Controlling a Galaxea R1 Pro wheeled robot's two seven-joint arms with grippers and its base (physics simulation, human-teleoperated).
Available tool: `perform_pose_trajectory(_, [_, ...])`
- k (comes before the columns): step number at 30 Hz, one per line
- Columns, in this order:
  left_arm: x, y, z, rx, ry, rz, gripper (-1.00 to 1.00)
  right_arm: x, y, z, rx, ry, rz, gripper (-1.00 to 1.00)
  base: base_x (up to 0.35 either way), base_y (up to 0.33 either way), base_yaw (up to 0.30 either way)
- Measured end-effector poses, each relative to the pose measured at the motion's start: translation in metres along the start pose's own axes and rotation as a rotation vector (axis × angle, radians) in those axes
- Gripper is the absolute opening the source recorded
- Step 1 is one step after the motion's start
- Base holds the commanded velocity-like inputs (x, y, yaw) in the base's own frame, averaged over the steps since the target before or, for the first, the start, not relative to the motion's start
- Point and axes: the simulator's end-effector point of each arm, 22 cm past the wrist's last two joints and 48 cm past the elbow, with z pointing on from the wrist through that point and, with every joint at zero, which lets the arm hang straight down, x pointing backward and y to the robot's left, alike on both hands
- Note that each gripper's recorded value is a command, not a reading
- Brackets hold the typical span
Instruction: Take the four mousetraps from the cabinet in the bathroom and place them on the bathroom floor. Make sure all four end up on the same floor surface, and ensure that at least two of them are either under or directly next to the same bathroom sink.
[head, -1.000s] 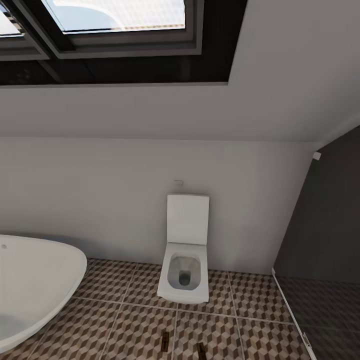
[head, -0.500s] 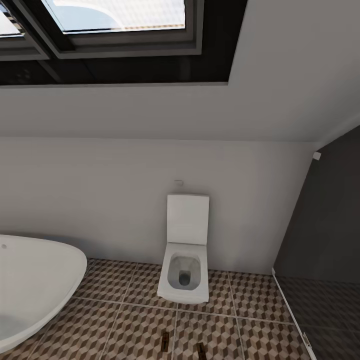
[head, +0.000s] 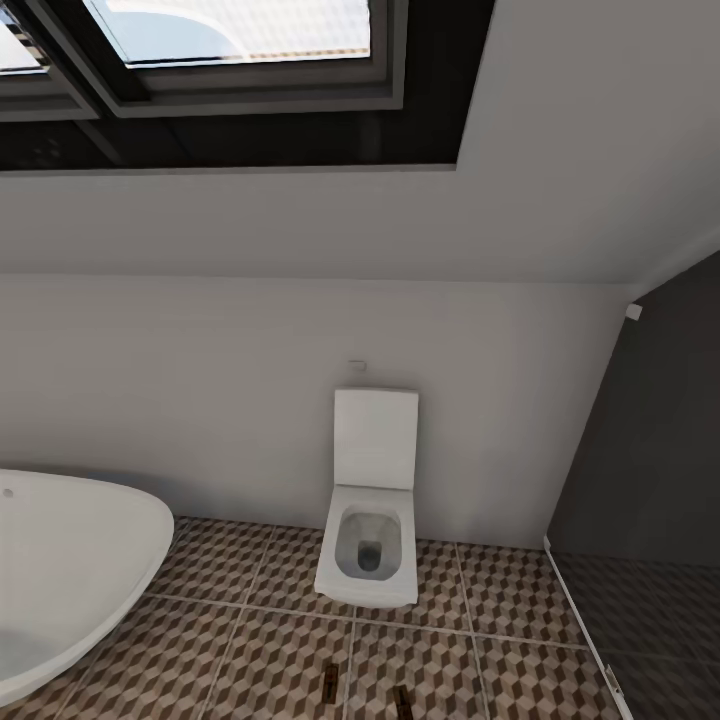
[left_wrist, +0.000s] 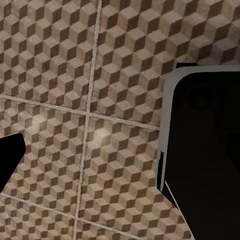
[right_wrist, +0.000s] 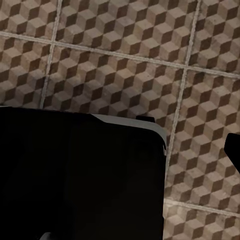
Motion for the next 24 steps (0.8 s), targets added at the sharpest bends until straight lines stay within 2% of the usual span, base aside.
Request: perform_pose_trajectory(24, [0.0, 0.0, 0.0, 0.0, 0.0, 0.0, 1.0, 0.0004, 0.0, -0.0001, 0.0, 0.001, 0.0, 1.0, 0.0, 0.0, 0.0])
